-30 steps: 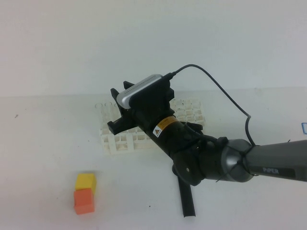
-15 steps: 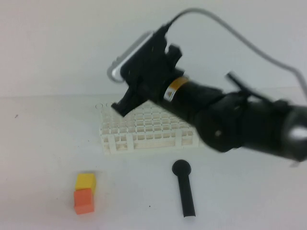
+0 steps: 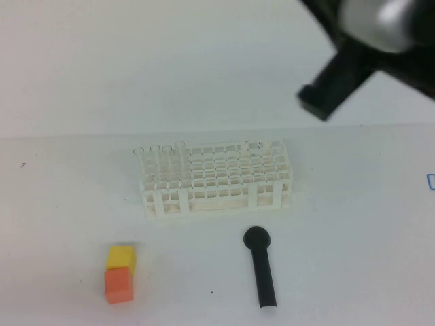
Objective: Place the test tubes
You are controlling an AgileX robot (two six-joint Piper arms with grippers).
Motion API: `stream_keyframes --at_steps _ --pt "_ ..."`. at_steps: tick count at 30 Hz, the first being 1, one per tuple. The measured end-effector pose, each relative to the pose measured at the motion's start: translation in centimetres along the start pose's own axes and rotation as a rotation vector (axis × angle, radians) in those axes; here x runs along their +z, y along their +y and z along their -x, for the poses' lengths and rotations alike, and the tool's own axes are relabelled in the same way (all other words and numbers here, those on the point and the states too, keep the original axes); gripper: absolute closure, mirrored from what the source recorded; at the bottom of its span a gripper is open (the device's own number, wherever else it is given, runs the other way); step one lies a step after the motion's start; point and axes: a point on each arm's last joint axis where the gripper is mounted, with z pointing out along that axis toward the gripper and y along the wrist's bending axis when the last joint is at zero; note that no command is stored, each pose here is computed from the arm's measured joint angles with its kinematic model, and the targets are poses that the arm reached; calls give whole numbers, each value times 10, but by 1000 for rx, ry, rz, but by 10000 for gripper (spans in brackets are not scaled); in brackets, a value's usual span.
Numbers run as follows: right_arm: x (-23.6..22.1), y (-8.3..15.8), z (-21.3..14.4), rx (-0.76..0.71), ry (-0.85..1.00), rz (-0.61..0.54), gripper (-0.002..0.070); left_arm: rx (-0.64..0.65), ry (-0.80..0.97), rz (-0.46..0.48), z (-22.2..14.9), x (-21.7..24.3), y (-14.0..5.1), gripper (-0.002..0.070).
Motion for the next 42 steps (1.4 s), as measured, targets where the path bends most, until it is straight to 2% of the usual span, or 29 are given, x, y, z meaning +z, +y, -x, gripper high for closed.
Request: stream_keyframes --at_steps 6,10,17,22,31,35,39,42 --pt "-27 -11 17 -20 -62 -39 678 0 0 0 0 0 0 676" --pt "-27 -12 18 -23 -72 -48 678 0 0 0 0 0 0 676" --pt "-22 -17 19 0 -139 -144 678 0 0 0 0 0 0 676" --pt "-38 -30 12 72 -59 -206 678 0 0 -2 0 0 0 676" --pt "-111 -52 -44 271 247 -208 678 0 0 -2 0 0 0 676" --pt "-165 -49 -53 275 265 -361 678 2 0 -2 0 0 0 676" --pt "-212 -30 -57 227 212 -527 678 2 0 -2 0 0 0 676" --pt "-238 -12 -61 194 159 -611 678 2 0 -2 0 0 0 676"
